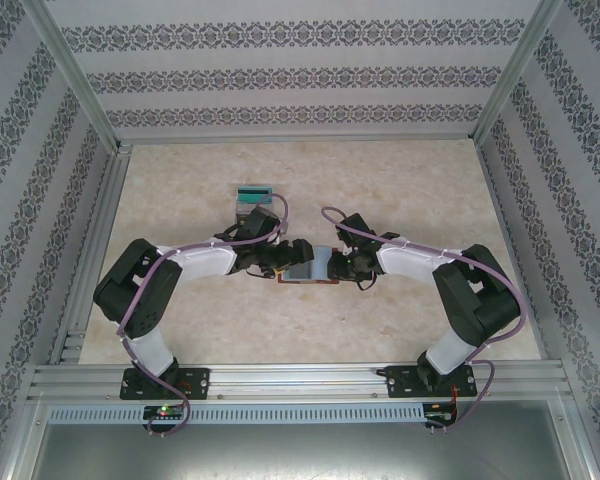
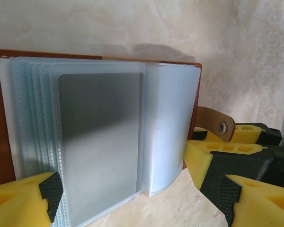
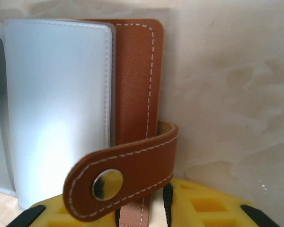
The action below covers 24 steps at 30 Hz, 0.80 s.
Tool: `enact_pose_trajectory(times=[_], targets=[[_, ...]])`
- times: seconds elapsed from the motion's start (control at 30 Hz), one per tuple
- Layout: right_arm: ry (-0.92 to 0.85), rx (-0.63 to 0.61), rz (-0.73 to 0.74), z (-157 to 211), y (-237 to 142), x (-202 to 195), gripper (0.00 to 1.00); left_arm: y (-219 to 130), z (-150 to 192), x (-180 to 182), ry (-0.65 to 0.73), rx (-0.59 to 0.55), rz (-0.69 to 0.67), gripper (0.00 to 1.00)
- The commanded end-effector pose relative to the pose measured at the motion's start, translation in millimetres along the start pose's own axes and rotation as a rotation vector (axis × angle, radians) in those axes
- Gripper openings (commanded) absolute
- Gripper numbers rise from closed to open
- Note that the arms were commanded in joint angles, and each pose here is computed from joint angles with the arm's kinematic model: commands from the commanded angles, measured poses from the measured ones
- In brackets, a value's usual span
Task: Take the credit cards out of the card holder
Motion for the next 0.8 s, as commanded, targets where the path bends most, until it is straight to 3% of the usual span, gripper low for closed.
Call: enact_pose_trajectory(times=[0.0,0.77], targets=[[0.012,0.039,0.009,4.6,9.2,-1.5,0.33,2.0,-2.5,-11.9,0.013,0.003,0.049,0.88],[0.015,0.06,0.003,7.1,15.7,-2.4,0.31,6.2,-4.2,-17.1,-0.001,0.013,0.097,0.88]])
Point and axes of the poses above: each hand's point on the last joint's axis, 136 mm out from that joint toward the fingers, its own y axis out along the fingers, its own x axis along the line the jaws close on, z = x × y, the point moved 9 cm from there along -y, back along the fingers, and after that the axes turned 1 degree about y, right-handed, at the moved point
